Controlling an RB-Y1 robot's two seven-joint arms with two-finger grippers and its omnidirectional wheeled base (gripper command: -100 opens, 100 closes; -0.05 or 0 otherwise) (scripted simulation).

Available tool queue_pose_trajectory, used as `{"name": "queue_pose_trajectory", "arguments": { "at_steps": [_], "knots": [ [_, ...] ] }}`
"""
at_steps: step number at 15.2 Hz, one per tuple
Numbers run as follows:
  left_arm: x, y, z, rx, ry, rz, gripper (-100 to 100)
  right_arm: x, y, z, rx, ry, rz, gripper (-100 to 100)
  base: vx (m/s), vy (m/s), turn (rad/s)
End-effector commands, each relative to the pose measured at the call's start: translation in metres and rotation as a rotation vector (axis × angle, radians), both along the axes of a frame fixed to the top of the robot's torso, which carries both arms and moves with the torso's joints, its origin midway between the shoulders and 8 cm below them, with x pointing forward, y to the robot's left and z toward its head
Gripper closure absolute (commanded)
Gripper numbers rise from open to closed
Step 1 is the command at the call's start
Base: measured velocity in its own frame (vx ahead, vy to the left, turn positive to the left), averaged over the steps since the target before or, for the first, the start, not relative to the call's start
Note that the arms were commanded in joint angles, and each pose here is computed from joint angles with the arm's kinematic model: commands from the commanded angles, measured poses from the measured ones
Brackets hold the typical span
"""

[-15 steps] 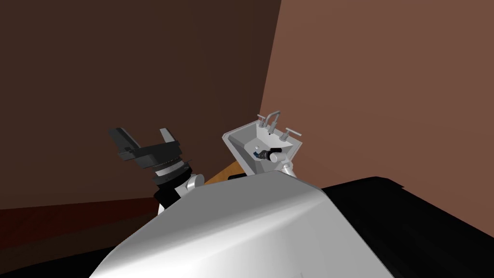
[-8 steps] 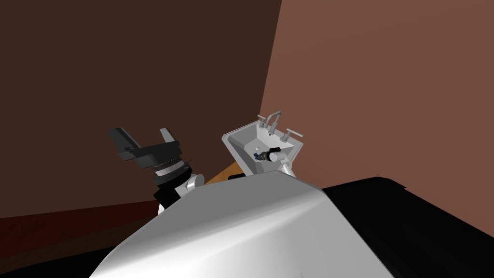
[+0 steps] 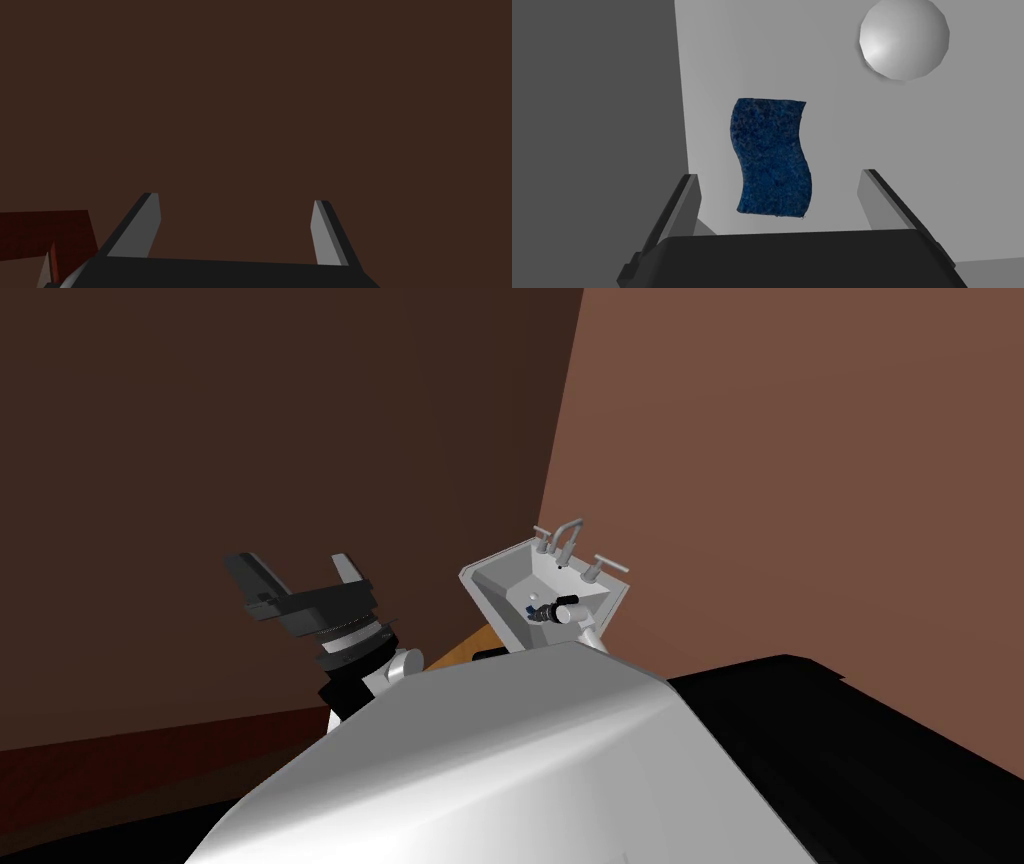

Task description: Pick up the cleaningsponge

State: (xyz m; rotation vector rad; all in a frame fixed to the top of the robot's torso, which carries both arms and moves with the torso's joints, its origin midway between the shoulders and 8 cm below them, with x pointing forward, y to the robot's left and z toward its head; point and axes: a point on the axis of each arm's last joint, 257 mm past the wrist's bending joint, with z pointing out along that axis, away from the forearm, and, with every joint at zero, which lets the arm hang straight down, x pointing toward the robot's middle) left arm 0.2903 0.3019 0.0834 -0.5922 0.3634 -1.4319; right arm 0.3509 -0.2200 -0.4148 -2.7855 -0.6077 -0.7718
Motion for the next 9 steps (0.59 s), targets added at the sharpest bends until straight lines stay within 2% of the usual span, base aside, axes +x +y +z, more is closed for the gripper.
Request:
{"name": "queue_pose_trajectory", "arguments": {
  "at_steps": [1, 5, 9],
  "knots": [
    [0.000, 0.000, 0.000, 0.000, 0.000, 0.000, 0, 0.000, 0.000, 0.000, 0.000, 0.000, 0.000, 100, 0.000, 0.000, 0.000],
    [0.000, 0.000, 0.000, 0.000, 0.000, 0.000, 0, 0.000, 0.001, 0.001, 0.003, -0.001, -0.001, 100, 0.000, 0.000, 0.000],
    [0.000, 0.000, 0.000, 0.000, 0.000, 0.000, 0, -0.003, -0.002, 0.017, 0.000, 0.003, 0.002, 100, -0.006, -0.008, 0.028]
  ]
}}
